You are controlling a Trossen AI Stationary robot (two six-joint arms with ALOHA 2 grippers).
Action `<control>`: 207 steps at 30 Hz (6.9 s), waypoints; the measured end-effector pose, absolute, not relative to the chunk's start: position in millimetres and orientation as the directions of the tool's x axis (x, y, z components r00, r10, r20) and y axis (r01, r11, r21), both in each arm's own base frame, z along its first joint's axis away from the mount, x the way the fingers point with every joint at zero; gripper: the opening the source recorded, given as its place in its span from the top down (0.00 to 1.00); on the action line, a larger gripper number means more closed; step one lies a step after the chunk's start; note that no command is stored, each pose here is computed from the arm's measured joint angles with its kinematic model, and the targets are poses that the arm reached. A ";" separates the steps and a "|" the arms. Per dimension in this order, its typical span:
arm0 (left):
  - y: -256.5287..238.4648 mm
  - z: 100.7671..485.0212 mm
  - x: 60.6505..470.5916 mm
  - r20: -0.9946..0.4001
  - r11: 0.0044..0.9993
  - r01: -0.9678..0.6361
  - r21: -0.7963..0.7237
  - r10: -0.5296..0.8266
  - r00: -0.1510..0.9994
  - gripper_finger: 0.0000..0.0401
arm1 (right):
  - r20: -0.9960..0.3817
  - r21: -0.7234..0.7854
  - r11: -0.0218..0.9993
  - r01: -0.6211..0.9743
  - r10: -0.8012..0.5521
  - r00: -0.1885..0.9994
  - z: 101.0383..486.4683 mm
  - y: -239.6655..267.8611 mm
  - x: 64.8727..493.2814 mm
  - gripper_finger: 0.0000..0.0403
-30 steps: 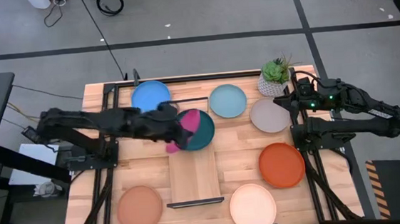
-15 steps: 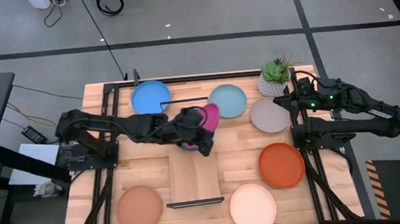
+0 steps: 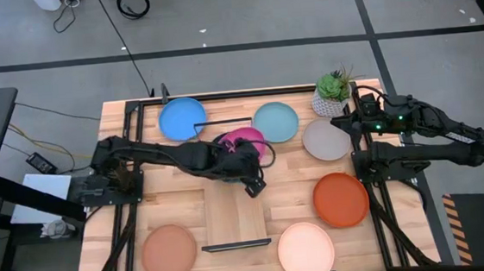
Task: Place and stack plates onto a shelf
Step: Stack the pink plate on the dark blue plate on the shelf, then put the gray plate on the shelf
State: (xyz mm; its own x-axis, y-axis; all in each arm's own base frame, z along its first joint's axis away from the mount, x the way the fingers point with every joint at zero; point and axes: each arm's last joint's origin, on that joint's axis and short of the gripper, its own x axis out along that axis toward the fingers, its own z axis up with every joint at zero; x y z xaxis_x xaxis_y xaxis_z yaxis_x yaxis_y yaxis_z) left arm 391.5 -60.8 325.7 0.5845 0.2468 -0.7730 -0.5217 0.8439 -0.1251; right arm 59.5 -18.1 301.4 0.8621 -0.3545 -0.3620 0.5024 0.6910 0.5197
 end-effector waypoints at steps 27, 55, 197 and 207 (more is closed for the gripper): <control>-51.6 255.5 411.4 -0.872 0.891 -0.400 0.216 0.360 0.332 0.94 | -0.362 0.520 0.691 0.502 -0.354 0.862 301.4 -18.1 59.5 0.76; -52.1 262.6 418.0 -0.873 0.899 -0.426 0.107 0.289 0.392 0.67 | -0.362 0.520 0.691 0.502 -0.354 0.862 301.4 -18.1 59.5 0.76; -72.8 385.7 198.7 -0.191 0.818 -0.366 -0.444 0.313 0.930 0.70 | -0.876 0.111 0.981 0.162 0.019 0.483 292.8 28.6 218.4 0.96; -81.1 355.5 238.8 -0.328 0.930 -0.288 -0.229 0.205 0.922 0.62 | -0.630 0.413 0.891 -0.190 0.430 0.646 347.9 55.1 238.8 0.96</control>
